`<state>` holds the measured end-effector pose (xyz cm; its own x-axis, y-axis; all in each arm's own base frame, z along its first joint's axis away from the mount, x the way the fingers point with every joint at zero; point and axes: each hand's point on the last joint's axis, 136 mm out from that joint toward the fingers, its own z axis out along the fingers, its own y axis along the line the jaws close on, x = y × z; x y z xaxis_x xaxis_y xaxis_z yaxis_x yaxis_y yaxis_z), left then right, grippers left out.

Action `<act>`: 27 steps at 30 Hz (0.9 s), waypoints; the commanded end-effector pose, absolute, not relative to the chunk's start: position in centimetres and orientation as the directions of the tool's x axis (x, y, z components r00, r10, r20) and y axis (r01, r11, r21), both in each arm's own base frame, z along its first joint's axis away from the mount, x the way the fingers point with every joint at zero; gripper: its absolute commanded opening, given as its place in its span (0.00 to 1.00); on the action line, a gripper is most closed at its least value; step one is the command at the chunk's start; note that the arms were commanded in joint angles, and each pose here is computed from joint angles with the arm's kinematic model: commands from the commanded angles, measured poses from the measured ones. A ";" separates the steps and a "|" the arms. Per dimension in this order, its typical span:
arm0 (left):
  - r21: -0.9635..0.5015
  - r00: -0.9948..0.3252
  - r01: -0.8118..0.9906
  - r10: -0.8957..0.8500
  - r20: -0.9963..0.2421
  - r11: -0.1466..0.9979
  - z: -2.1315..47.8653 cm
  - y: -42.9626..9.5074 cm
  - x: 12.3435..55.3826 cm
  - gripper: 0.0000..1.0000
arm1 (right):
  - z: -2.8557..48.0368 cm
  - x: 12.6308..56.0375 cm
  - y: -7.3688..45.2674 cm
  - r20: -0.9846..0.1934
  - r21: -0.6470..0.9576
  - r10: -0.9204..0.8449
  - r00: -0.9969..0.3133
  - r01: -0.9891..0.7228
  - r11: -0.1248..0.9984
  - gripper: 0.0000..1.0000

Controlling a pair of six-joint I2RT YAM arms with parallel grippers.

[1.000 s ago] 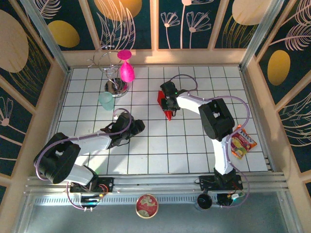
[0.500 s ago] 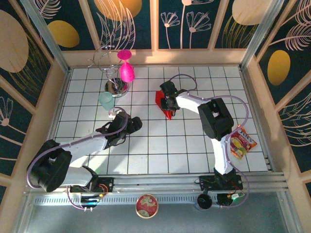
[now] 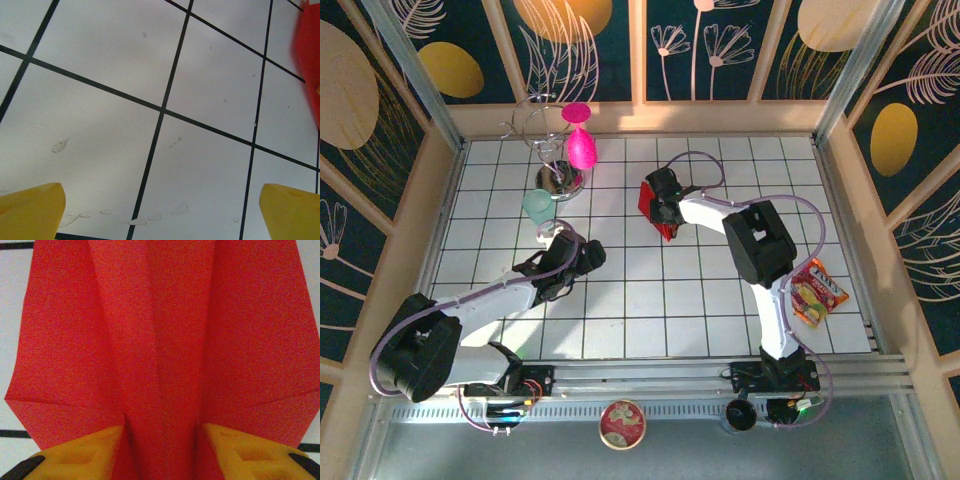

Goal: Fold a paper plane with a square sheet of paper (pick it up from the middle)
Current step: Move the paper plane to the top-center of the table, then reset both arms

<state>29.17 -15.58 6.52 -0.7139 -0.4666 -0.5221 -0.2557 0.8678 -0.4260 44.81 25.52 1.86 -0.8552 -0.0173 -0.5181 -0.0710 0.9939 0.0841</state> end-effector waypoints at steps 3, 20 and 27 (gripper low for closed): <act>-0.392 -0.691 -0.275 -0.464 -0.555 0.878 7.6 -14.4 29.6 0.99 | -2.8 42.4 23.1 -0.399 -0.018 -0.033 -0.917 -0.028 0.999 0.44; -0.292 -0.242 -0.363 -0.392 -0.888 0.885 20.2 -6.1 33.0 0.99 | 19.9 44.0 16.9 -0.793 0.222 0.188 -0.580 0.013 0.975 0.73; -0.213 -0.118 -0.482 -0.304 -0.945 0.850 19.5 -0.7 31.8 0.99 | 21.5 40.7 5.1 -0.916 0.119 0.221 -0.334 0.299 0.947 0.99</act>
<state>32.31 -3.17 18.84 -0.1992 -0.3769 -0.9046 -0.4163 0.8682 -0.2700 41.12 9.18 20.88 -0.4483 0.2377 -0.8617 0.1661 0.9694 0.1810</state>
